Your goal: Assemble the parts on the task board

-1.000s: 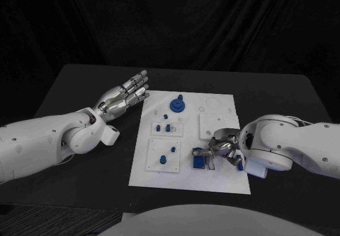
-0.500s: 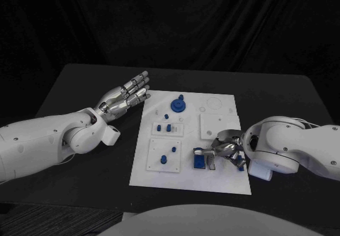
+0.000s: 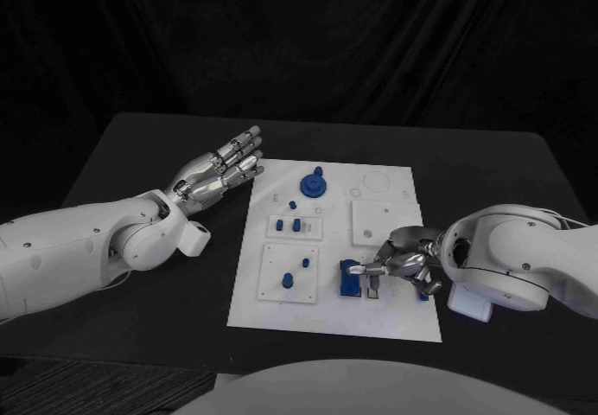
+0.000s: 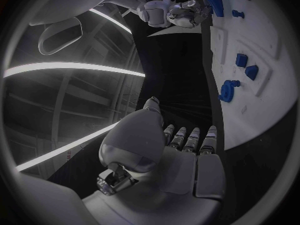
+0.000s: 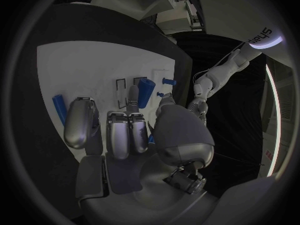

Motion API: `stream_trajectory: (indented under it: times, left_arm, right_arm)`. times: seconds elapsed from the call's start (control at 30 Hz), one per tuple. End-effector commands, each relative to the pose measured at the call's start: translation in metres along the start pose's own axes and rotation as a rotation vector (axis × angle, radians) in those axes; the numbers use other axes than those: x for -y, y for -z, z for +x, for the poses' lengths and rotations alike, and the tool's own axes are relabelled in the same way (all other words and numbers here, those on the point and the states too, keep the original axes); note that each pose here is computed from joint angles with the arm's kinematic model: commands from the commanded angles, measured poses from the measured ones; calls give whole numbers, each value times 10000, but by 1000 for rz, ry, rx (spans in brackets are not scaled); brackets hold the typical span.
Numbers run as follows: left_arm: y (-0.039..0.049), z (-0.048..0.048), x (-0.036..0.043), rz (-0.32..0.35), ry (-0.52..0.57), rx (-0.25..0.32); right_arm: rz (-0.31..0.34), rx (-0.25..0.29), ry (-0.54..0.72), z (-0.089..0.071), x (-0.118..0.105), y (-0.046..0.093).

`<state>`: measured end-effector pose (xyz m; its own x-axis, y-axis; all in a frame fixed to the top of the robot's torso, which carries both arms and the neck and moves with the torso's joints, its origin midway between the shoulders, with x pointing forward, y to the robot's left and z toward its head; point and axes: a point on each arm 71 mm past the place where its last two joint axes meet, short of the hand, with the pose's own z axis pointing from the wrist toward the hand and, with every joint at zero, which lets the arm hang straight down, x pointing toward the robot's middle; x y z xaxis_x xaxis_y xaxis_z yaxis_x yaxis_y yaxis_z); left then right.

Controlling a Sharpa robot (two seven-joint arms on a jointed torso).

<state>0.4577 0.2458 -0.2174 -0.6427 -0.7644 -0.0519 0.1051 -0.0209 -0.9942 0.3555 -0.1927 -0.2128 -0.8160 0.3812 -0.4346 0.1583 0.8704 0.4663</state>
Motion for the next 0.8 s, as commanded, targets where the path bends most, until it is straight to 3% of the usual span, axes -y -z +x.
stream_trajectory:
  times: [0.03, 0.37, 0.8]
  left_arm:
    - [-5, 20, 1, 9, 9, -13]
    - [-12, 26, -5, 7, 12, -18]
    - [-5, 25, -9, 6, 15, -21]
  right_arm:
    - [-26, -18, 18, 19, -25, 17]
    - [-13, -56, 54, 45, -41, -9]
    - [-3, -66, 73, 57, -96, -99]
